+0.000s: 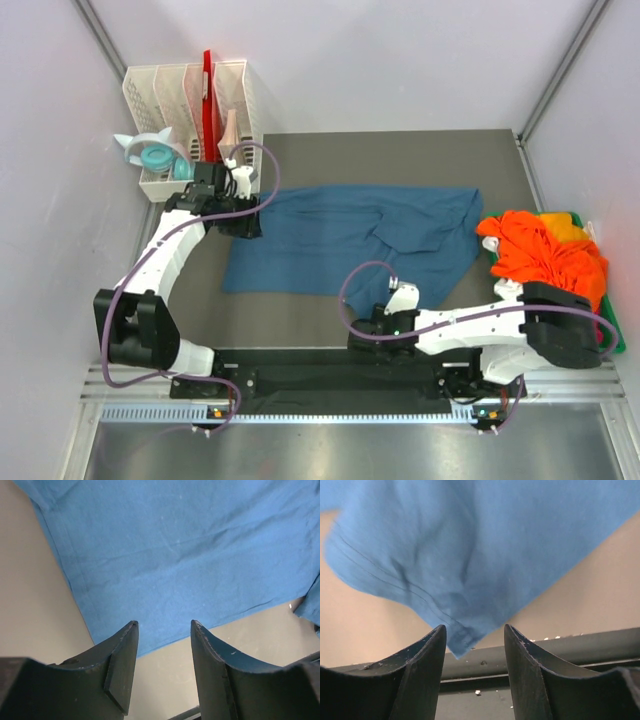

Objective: Fold and stack the t-shirts
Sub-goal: Fold the tshirt

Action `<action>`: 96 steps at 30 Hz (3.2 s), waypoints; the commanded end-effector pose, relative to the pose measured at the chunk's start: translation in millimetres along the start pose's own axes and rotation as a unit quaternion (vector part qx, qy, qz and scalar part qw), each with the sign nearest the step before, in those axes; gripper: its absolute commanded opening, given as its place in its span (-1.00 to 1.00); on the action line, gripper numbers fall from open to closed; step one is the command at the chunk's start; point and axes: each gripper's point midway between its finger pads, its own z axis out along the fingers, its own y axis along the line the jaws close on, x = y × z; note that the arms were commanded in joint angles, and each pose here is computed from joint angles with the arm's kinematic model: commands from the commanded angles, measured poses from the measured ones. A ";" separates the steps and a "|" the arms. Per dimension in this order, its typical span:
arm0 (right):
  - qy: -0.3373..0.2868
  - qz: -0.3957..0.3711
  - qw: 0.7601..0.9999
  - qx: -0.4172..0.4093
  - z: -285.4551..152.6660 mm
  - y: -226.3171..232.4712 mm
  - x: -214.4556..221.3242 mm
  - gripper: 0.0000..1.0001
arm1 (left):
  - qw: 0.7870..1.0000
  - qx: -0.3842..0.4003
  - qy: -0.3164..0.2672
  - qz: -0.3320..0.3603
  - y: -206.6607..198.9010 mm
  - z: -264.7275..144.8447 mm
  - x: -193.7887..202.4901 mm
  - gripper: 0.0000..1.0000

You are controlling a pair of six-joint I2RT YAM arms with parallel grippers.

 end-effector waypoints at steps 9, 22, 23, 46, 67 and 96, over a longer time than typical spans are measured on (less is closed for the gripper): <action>0.016 0.011 0.999 0.042 13.8 -13.2 33.4 -0.21 | 1.000 -0.010 0.004 0.002 0.0 -14.1 20.1 0.00; 0.004 0.018 0.998 0.063 -5.2 -24.5 33.6 -1.00 | 0.998 -0.027 0.048 -0.025 8.3 -8.6 46.9 -0.05; -0.002 0.008 0.998 0.061 -9.2 -22.5 33.1 -1.00 | 0.998 -0.026 0.051 -0.029 9.7 -7.3 49.2 -0.06; -0.029 -0.048 0.998 0.026 -29.2 24.8 33.3 0.11 | 0.997 -0.005 0.062 -0.046 13.2 3.4 58.0 -0.01; 0.006 -0.035 0.996 0.083 -2.8 -0.6 51.3 -0.27 | 0.996 -0.002 0.073 -0.045 12.6 6.8 65.6 -0.04; -0.050 -0.065 0.994 0.066 -18.1 16.1 24.6 -1.00 | 0.970 -0.037 0.169 -0.174 72.0 26.2 107.0 -0.01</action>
